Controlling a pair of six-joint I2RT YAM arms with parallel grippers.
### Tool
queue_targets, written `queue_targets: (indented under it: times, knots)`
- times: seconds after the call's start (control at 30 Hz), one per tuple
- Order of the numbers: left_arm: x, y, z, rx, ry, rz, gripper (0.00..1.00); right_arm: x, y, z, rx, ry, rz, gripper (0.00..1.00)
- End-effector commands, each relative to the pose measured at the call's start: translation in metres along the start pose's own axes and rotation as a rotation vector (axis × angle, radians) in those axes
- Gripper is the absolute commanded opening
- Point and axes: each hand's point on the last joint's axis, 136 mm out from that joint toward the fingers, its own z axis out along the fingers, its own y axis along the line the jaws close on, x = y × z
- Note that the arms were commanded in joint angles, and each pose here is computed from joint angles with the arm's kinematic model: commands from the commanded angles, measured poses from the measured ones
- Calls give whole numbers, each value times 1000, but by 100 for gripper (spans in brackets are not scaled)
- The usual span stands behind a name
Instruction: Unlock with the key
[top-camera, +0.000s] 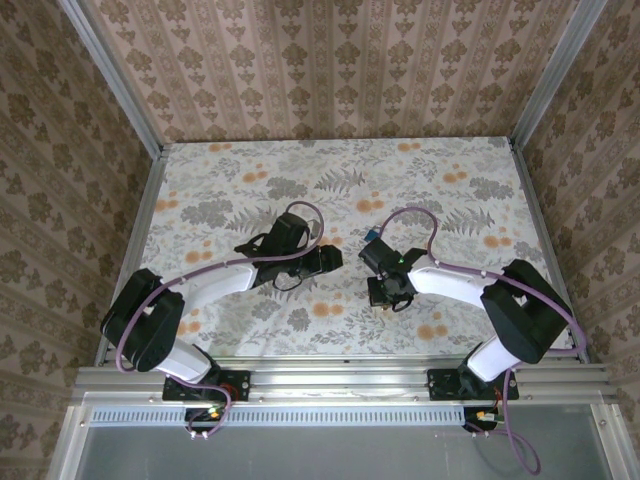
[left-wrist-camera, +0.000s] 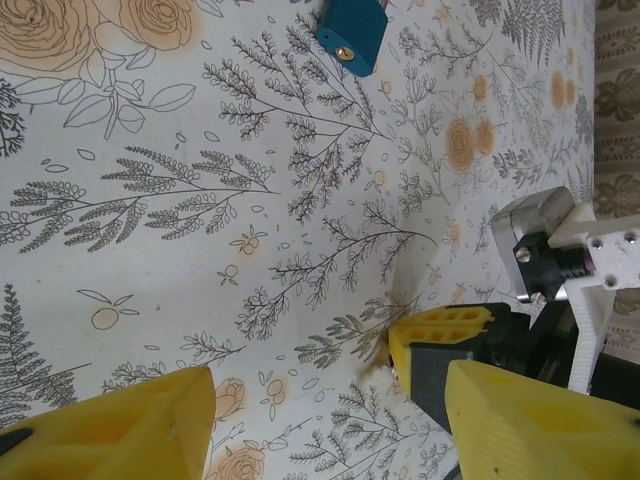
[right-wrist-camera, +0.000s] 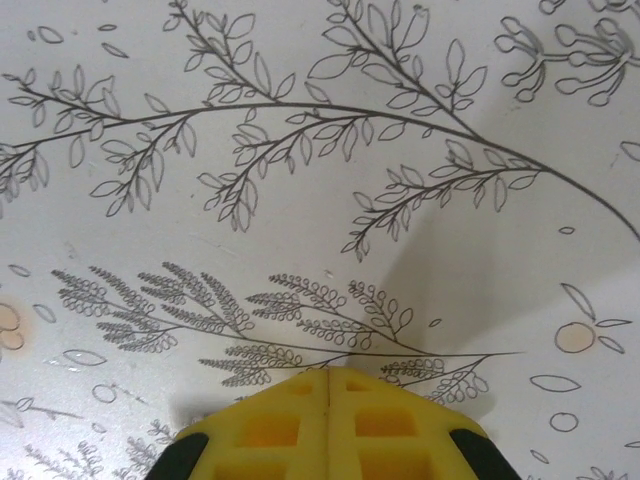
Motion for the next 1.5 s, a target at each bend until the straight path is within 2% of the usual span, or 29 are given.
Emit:
queue_targets:
  times: [0.0, 0.27, 0.53, 0.9, 1.13, 1.47]
  knots:
    - [-1, -2, -4, 20, -8, -7, 63, 4, 3, -6, -38, -2, 30, 0]
    - [-9, -7, -15, 62, -54, -1, 63, -25, 15, -52, -220, -145, 76, 0]
    - [-31, -47, -45, 237, -167, 124, 66, -51, 31, -118, -397, -286, 30, 0]
    - [-37, -119, -96, 562, -270, 360, 75, -72, 62, -195, -660, -356, -12, 0]
    - [-20, -153, -108, 749, -200, 447, 79, -84, 69, -231, -760, -395, 11, 0]
    - [-8, -172, -98, 810, -136, 470, 79, -91, 77, -255, -873, -406, 41, 0]
